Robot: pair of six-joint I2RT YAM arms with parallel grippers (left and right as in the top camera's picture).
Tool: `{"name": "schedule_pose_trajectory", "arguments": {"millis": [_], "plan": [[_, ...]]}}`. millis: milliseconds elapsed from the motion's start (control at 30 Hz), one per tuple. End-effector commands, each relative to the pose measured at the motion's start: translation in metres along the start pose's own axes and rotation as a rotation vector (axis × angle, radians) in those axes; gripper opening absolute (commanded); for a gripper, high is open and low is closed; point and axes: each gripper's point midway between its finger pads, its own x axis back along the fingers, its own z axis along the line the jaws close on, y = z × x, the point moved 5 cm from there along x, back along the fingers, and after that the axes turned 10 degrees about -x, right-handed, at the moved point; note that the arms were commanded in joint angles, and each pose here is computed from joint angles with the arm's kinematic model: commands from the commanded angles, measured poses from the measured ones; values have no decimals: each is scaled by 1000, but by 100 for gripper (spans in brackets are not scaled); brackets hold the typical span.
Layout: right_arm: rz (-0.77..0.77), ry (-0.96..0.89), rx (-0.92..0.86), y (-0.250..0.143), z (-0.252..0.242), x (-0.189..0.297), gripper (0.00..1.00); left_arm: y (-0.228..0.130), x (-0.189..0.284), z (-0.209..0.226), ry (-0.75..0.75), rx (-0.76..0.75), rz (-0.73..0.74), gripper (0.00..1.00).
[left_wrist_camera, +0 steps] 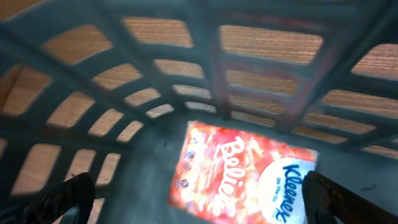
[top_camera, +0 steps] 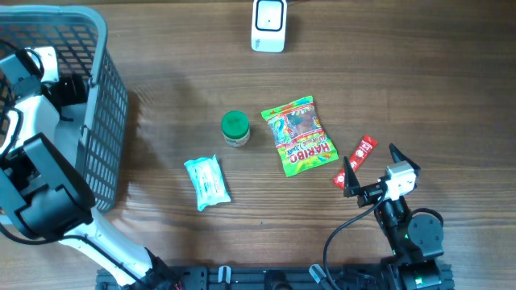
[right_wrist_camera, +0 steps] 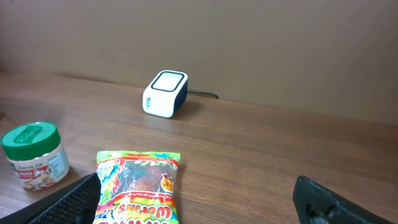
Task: Scan the item barcode
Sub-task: 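Return the left gripper to the basket and grasp the last red snack pack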
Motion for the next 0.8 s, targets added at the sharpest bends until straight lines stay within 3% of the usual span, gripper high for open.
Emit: {"name": "schedule_pose_trajectory", "arguments": {"millis": [0, 267, 300, 333, 400, 433, 633, 767], "plan": [[-5, -3, 3, 1, 0, 0, 100, 1, -13, -15, -82, -62, -40, 100], [-5, -3, 3, 1, 0, 0, 100, -30, -46, -40, -178, -71, 35, 100], [-5, -3, 3, 1, 0, 0, 100, -32, -46, -41, -183, -70, 43, 96], [-5, -3, 3, 1, 0, 0, 100, -34, -46, -42, -189, -70, 52, 83], [-5, -3, 3, 1, 0, 0, 100, -33, -43, -39, -176, -70, 61, 42], [-5, -3, 3, 1, 0, 0, 100, -33, -41, -35, -152, -62, 70, 37], [-5, -3, 3, 1, 0, 0, 100, 4, 18, 5, 35, 109, 16, 41], [-5, -3, 3, 1, 0, 0, 100, 59, 127, 36, 121, 239, -209, 43]]}}
